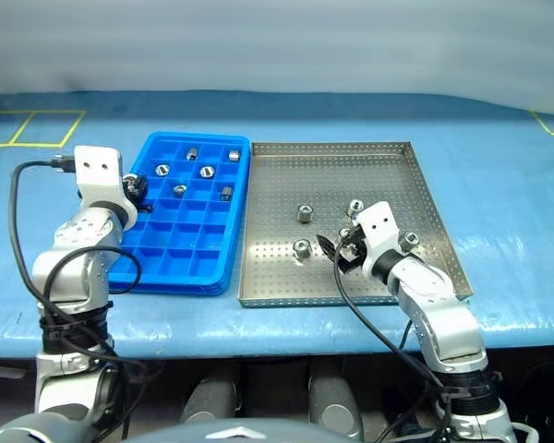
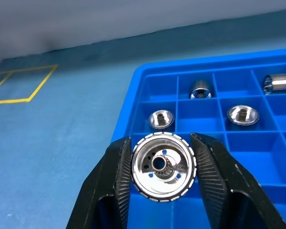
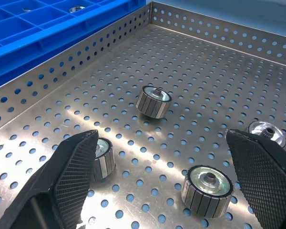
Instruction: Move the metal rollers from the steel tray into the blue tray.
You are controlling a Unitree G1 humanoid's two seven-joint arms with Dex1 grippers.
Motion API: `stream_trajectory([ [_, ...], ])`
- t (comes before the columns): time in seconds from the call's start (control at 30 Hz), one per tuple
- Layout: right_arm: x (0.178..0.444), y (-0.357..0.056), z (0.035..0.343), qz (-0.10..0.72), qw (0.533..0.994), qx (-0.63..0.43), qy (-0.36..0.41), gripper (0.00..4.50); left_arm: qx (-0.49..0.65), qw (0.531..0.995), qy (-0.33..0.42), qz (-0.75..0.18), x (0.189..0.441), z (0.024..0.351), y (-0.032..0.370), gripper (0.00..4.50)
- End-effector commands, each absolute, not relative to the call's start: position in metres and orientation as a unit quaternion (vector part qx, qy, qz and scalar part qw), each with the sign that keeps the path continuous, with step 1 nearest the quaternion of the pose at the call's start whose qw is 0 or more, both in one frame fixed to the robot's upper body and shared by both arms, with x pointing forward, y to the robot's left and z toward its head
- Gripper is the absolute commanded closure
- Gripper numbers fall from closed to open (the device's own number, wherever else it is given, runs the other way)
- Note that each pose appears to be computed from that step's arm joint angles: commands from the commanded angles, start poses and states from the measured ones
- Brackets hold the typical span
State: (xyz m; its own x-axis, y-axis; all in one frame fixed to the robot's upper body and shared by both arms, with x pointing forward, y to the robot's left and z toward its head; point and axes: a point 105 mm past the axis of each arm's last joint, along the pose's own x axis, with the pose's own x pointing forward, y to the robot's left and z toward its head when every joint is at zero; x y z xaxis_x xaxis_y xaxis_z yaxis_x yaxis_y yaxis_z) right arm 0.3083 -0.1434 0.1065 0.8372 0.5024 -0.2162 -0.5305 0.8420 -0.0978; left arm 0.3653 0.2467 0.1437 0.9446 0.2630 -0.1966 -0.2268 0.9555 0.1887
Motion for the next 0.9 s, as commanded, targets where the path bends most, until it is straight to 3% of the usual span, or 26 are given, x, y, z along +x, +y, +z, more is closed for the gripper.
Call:
stream_trajectory([
  [0.03,0.310,-0.145,0.114,0.267,0.958,-0.078,0.073,0.00,0.091,0.982,0.090,0.141,0.376,0.149,0.246,2.83],
  [0.1,0.309,-0.147,0.113,0.262,0.959,-0.077,0.075,0.00,0.099,0.980,0.096,0.147,0.379,0.145,0.246,2.83],
  [0.27,0.307,-0.154,0.113,0.246,0.963,-0.077,0.076,0.00,0.103,0.976,0.100,0.166,0.381,0.142,0.246,1.17],
  [0.37,0.307,-0.155,0.111,0.244,0.963,-0.080,0.079,0.00,0.068,0.988,0.067,0.118,0.386,0.153,0.220,0.16],
  [0.4,0.307,-0.156,0.111,0.241,0.964,-0.083,0.081,0.00,0.051,0.996,0.045,0.066,0.388,0.162,0.197,0.01],
  [0.47,0.307,-0.158,0.111,0.236,0.964,-0.087,0.082,0.00,0.026,0.996,0.013,-0.083,0.383,0.175,0.140,0.01],
  [0.53,0.305,-0.161,0.111,0.231,0.965,-0.095,0.085,0.00,0.016,0.962,0.022,-0.271,0.359,0.173,0.079,0.01],
  [0.6,0.303,-0.165,0.110,0.225,0.965,-0.102,0.089,0.00,0.034,0.921,0.050,-0.385,0.335,0.161,0.047,0.01],
  [0.77,0.300,-0.176,0.111,0.196,0.970,-0.106,0.092,0.00,0.081,0.892,0.141,-0.421,0.330,0.117,0.032,0.01],
  [0.9,0.297,-0.179,0.111,0.185,0.973,-0.104,0.093,0.00,0.114,0.888,0.167,-0.414,0.337,0.095,0.029,0.01],
])
